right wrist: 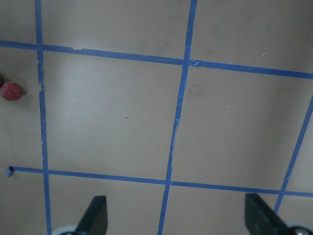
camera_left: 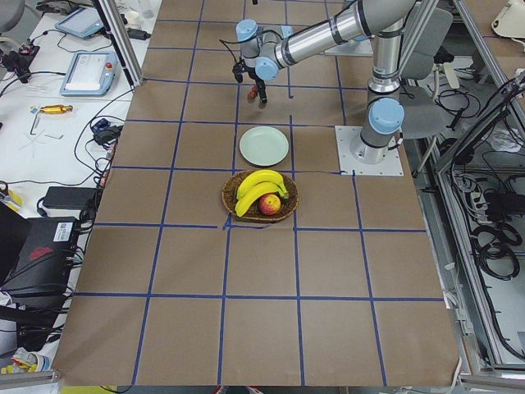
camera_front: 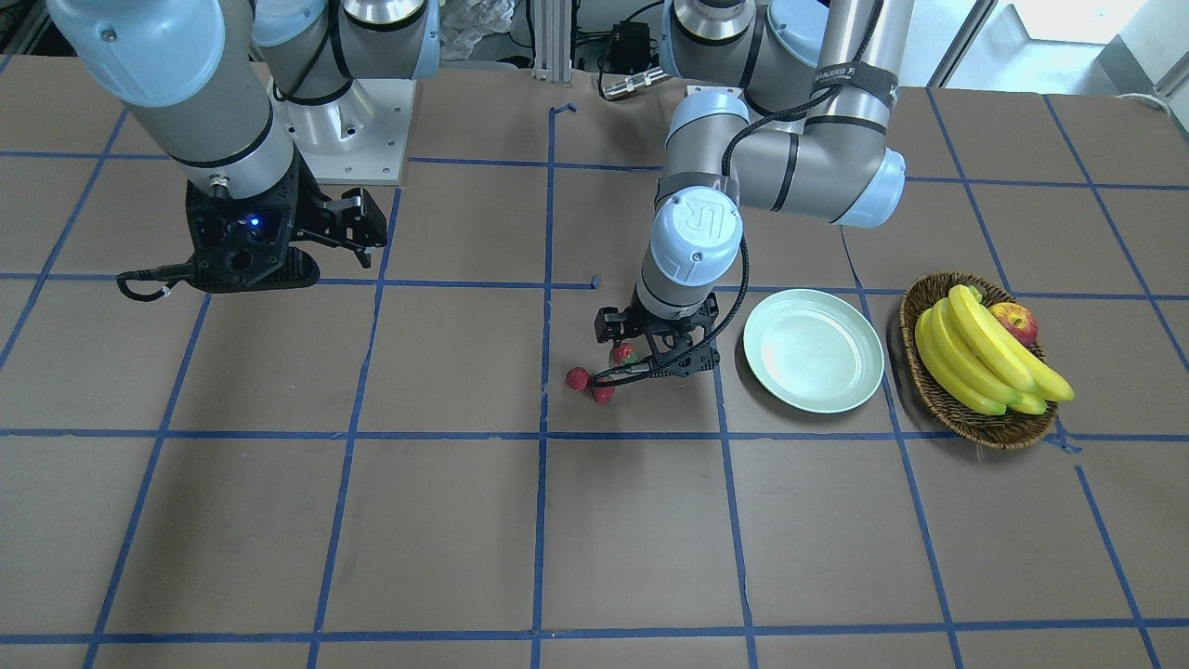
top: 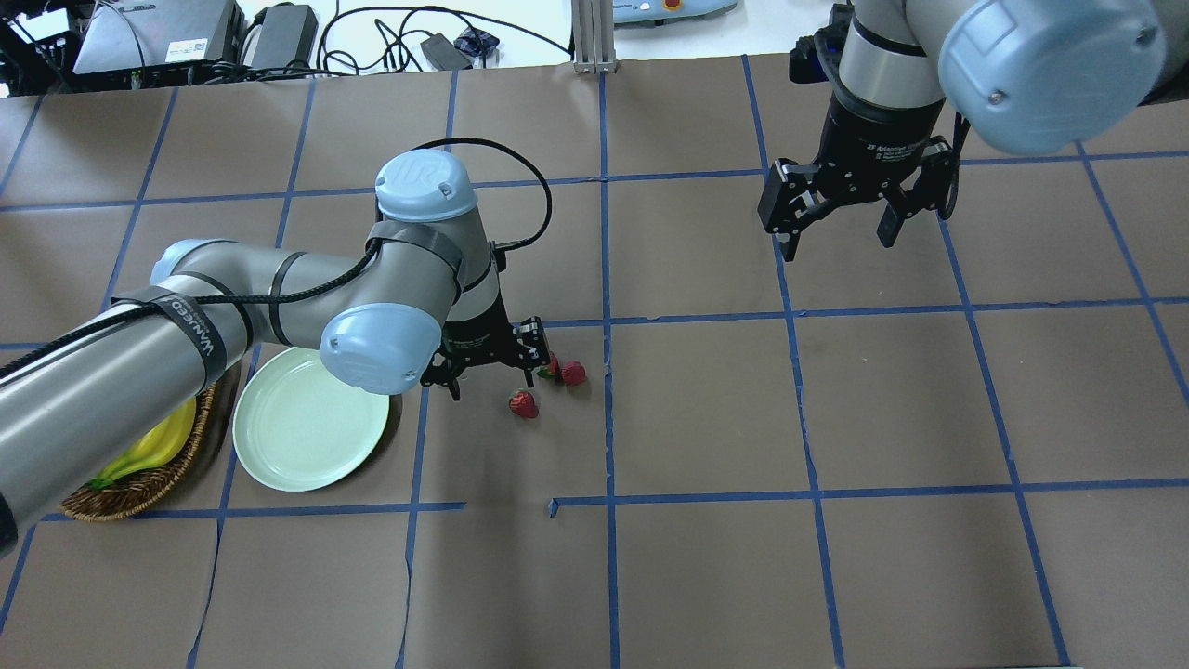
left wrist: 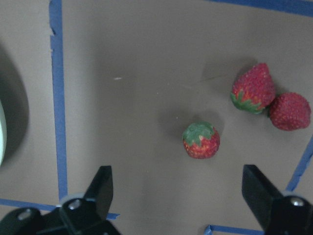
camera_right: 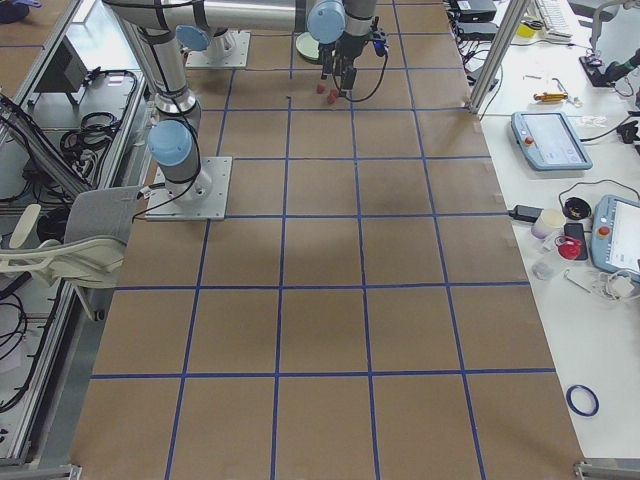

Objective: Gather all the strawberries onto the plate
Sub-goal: 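Lower the left gripper over the grouped strawberries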

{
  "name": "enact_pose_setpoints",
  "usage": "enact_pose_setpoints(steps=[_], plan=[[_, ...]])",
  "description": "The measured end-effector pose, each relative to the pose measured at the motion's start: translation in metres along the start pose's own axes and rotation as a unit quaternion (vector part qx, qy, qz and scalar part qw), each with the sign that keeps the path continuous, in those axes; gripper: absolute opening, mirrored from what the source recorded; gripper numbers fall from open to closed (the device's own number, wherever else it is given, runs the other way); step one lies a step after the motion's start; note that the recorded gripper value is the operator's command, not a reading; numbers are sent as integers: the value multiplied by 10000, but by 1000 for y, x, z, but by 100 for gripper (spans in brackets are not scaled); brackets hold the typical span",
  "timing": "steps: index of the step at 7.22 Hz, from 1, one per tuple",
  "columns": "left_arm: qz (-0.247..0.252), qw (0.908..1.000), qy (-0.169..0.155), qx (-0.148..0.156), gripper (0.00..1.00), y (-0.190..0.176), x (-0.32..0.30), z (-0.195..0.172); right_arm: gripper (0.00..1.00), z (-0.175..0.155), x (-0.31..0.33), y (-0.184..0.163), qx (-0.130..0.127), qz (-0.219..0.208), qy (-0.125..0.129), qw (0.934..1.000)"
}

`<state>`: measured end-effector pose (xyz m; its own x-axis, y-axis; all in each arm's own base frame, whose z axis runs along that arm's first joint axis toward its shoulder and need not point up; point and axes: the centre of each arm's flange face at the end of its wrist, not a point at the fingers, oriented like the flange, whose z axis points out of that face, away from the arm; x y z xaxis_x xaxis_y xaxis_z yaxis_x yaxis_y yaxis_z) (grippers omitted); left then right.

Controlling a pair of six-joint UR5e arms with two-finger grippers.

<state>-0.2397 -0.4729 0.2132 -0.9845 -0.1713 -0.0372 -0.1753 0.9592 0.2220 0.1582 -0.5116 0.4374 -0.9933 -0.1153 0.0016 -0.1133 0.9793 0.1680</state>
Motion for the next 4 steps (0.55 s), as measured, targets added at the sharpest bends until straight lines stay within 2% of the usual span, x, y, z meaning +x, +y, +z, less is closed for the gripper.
enact_pose_setpoints(steps=[2, 4], plan=[[-17, 9998, 62, -169, 85, -3, 3, 18, 100, 1, 0, 0, -12, 6, -4, 10000], [-5, 9995, 259, -190, 85, -10, 9, 29, 100, 2, 0, 0, -22, 6, 1, 10000]])
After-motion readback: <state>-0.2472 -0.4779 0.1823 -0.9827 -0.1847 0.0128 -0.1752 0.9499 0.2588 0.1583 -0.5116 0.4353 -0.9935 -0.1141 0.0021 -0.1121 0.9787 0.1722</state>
